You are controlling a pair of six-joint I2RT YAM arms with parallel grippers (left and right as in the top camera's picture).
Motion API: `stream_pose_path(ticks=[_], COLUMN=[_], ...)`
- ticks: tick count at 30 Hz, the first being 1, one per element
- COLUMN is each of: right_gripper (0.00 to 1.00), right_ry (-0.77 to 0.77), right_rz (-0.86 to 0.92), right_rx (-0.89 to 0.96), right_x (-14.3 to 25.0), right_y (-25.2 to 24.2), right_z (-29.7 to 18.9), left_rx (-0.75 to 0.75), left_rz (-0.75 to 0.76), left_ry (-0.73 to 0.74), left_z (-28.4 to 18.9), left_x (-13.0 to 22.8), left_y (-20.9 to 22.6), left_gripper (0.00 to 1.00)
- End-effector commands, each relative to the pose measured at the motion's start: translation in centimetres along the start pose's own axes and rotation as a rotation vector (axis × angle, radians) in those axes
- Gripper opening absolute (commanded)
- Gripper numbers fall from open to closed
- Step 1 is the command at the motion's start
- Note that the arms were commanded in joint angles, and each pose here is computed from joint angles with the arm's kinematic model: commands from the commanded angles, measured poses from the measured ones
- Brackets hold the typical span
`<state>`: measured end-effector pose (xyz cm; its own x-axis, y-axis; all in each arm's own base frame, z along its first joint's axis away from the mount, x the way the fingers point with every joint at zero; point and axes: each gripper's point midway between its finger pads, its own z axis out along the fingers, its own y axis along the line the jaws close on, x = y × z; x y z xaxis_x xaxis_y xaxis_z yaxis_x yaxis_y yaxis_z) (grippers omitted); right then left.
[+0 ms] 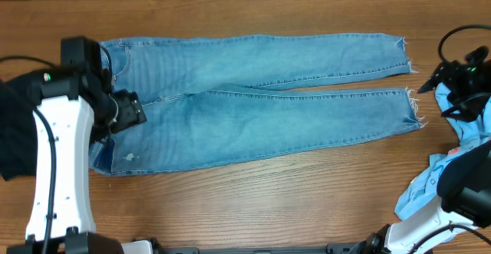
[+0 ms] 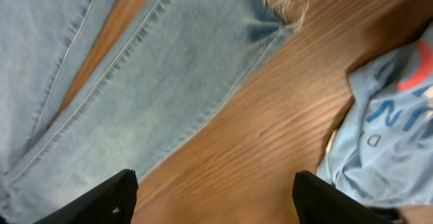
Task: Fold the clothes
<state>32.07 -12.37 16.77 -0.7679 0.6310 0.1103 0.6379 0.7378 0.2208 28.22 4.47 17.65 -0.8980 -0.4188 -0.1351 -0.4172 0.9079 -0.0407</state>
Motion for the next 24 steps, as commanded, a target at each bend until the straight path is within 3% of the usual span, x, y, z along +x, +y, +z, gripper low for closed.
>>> stream_pose_path(ticks=[1,6,9,16,22,23,24], right_gripper=[0.78,0.81,0.87,0.91,0.75,0.70,0.52], right_ry=[0.000,0.009,-0.041,-0.213,-0.249,-0.246,-0.231], right_rz=[-0.017,0.069,0.138,0.150,0.138,0.140,0.149], right_rx=[-0.006,-0.008,-0.156,-0.209,-0.180,-0.161,-0.141], right_x=[2.5,4.3,3.7,0.7,-0.5,-0.4,-0.4], right_y=[-0.3,-3.0,-4.1,-4.1,-3.6,-3.9,-4.4], right_z=[1.1,7.9,13.2,15.6,16.4,16.7,17.5], left_rx=[-0.016,-0.016,-0.022,-0.035,-0.030,-0.023,-0.024], left_rz=[-0.024,-0.088,-0.138,-0.143,-0.144,-0.144,-0.144], left_ry=[0.007,0.017,0.017,0.001,0.014,0.015,0.015], left_z=[1.6,6.5,9.4,10.1,10.1,10.1,10.1], left_x=[2.5,4.3,4.9,4.7,5.0,5.0,5.0], left_y=[1.1,1.7,2.9,3.3,3.3,3.1,3.1], left_gripper=[0.79,0.81,0.82,0.82,0.84,0.84,0.85])
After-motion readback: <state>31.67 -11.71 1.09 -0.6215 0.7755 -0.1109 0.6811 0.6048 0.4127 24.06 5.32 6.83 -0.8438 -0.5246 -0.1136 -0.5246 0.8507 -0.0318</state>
